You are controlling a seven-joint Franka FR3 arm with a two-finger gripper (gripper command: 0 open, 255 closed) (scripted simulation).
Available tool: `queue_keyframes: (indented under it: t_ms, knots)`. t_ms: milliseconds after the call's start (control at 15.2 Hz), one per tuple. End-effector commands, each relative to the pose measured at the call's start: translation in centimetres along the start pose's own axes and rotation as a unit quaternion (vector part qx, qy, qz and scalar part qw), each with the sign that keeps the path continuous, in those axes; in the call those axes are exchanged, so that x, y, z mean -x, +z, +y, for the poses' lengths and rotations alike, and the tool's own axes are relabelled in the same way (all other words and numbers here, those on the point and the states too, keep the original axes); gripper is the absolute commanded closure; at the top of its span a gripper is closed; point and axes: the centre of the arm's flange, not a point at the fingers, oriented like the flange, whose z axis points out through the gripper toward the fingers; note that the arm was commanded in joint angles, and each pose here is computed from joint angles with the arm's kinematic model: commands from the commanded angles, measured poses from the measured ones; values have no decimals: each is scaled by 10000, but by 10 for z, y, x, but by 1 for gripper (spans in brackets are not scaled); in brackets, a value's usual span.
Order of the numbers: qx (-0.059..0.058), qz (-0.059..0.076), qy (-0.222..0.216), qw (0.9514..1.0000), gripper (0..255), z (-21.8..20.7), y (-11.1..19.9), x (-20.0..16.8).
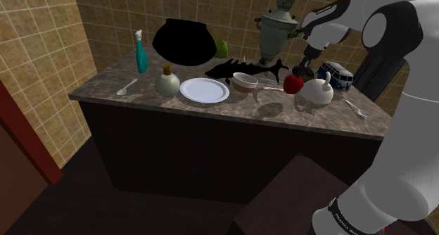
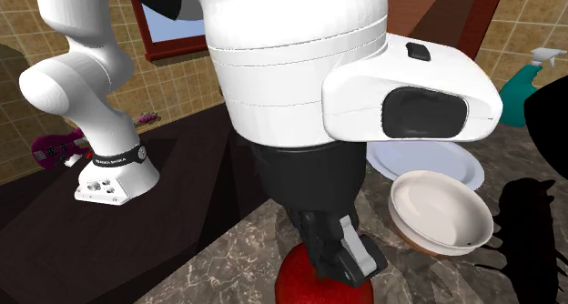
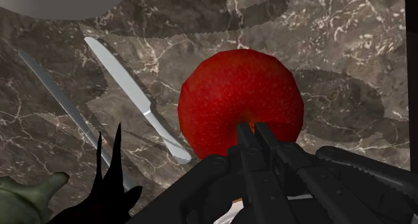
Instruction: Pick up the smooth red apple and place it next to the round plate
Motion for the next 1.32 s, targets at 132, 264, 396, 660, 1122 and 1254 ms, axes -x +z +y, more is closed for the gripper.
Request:
queue_keyframes:
  t_ms: [132,264,396,660,1122,1254]
  knots:
    - [0,0,0,10000,255,1,-21,-2]
    - [0,0,0,10000,255,2,-31,-4]
    - [0,0,0,10000,255,3,-41,-5]
    - [0,0,0,10000,255,4,-62,-8]
    - [0,0,0,10000,255,6,-99,-14]
    - [0,0,0,10000,255,7,-109,-15]
